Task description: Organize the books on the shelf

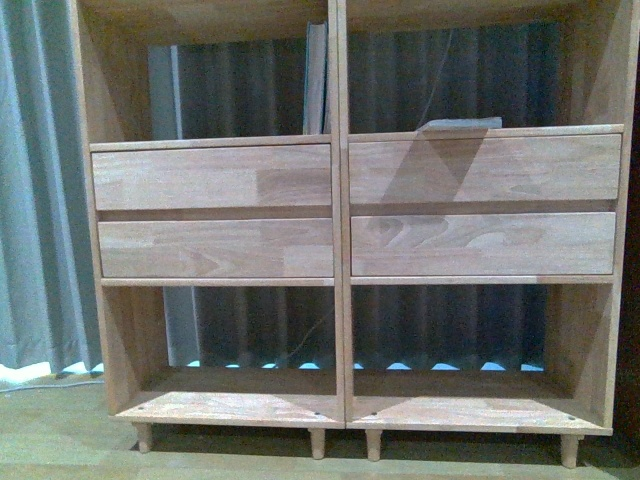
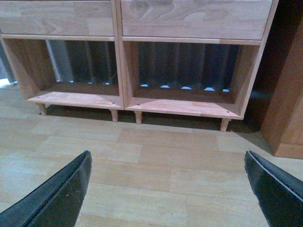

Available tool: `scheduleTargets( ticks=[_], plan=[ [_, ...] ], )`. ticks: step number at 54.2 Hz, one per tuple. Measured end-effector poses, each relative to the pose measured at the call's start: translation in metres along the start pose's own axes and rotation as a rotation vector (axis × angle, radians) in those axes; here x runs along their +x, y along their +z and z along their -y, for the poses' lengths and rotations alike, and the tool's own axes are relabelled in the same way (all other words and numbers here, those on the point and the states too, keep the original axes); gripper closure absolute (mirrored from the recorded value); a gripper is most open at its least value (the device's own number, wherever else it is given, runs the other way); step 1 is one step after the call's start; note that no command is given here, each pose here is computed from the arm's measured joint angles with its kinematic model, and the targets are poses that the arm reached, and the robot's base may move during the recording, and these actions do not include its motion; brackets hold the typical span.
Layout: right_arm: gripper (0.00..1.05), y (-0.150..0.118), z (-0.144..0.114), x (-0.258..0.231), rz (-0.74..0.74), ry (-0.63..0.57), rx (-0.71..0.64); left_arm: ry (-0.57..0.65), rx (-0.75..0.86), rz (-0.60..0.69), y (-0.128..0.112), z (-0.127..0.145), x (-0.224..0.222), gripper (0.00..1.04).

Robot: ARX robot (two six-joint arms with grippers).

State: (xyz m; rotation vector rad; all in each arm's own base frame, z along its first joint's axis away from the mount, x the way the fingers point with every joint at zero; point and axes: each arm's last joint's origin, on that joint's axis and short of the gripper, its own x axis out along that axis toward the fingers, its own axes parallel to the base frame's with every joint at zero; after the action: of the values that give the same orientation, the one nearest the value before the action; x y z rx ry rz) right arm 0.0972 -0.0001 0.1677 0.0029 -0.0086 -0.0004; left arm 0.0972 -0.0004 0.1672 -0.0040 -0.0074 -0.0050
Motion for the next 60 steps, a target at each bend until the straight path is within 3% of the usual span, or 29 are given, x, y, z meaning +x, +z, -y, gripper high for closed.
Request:
scheduleTargets(
  ticks=[60],
  plan=[
    [0.07,0.0,0.0,0.0,0.0,0.0,0.0,0.0,0.0,0.0,0.0,0.0,0.0,0.07]
  ],
)
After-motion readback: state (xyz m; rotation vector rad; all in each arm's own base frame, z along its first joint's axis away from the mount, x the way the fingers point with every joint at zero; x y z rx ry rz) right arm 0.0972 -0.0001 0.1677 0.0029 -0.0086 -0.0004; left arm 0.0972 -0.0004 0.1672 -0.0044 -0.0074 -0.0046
